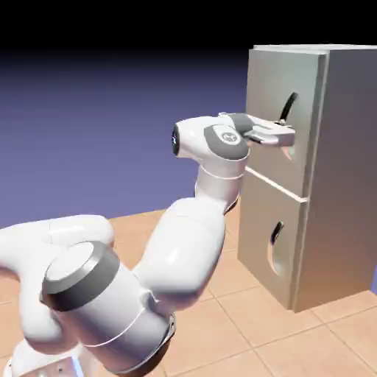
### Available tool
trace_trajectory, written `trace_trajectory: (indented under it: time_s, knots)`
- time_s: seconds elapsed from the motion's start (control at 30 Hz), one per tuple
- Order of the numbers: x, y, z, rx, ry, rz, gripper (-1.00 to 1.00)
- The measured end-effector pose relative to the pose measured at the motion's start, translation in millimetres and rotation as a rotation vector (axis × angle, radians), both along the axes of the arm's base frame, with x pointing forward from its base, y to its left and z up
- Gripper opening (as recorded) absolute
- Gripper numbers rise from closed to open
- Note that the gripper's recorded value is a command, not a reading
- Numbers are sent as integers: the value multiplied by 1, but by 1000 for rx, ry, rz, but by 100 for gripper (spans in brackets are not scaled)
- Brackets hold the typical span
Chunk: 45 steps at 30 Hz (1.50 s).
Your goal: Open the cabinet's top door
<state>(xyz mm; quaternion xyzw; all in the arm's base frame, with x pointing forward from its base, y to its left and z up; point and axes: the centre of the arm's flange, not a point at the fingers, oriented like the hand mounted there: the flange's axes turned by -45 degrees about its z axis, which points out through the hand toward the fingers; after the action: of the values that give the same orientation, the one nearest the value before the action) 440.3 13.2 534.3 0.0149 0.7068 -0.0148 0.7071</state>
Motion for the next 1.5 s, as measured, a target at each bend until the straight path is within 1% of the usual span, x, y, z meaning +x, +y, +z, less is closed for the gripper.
trace_trajectory:
  time_s: [0.4,0.87,1.17,1.5]
  knots:
    - [-59,55,0,0,0,-300,-100]
    - [-102,137,0,0,0,-644,-100]
    - [-116,209,0,-1,0,-915,-100]
    - [-111,275,0,0,0,-1163,-100]
